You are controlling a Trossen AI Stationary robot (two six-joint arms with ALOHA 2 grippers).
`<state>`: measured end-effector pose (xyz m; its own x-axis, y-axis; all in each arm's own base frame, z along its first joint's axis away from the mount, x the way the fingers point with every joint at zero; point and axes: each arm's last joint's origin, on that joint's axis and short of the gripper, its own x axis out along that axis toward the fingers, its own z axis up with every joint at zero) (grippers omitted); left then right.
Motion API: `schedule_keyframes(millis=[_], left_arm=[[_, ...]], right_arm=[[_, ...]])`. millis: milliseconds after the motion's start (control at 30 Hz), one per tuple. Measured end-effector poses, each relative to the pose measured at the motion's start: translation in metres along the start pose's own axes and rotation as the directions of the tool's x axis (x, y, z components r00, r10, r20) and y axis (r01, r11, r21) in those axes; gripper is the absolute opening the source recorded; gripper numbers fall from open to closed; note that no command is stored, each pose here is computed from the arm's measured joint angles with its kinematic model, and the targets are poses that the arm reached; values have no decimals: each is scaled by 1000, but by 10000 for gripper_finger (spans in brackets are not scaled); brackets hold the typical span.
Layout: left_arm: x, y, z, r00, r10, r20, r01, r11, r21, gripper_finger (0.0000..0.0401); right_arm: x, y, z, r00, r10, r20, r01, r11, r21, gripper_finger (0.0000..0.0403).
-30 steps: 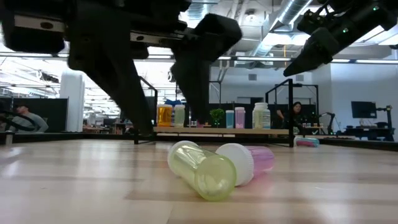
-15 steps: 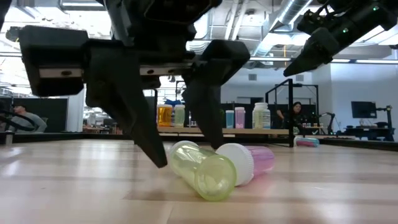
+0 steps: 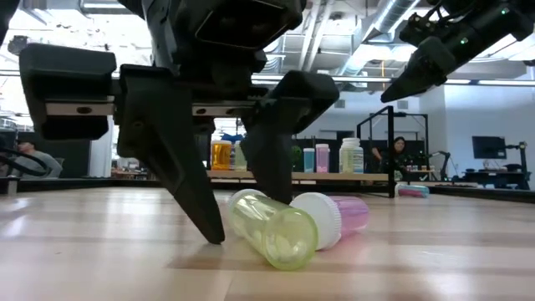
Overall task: Pick and place medicine bottles onto shelf by color
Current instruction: Put the yellow pill bottle on the shelf
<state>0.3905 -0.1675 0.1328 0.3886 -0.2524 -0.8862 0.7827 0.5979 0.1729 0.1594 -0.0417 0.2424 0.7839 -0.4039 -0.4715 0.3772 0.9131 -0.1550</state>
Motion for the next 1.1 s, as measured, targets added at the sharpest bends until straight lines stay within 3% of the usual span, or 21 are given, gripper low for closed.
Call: schedule_keyframes(millis=[333,533,733,933,1100], left_arm=[[0,1,-3,999,-32,0,32,999,-31,77],[-11,10,-12,998,-27,-49,21,993,-116,100],[-44,25,-22,981,99,-167,-119,986,-116,106],[-76,43,-37,877,323,-355,-346,938,-2,100],[-94,61,-49,777,448,-442,-461,883,85,105]], right_arm=[[0,0,0,1000,0,-3,0,1000,-1,255],[0,0,0,1000,0,-3,0,1000,-1,255],[0,0,0,1000,0,-3,0,1000,-1,255],[0,0,0,1000,0,-3,0,1000,-1,255],[0,0,0,1000,0,-3,0,1000,-5,255]])
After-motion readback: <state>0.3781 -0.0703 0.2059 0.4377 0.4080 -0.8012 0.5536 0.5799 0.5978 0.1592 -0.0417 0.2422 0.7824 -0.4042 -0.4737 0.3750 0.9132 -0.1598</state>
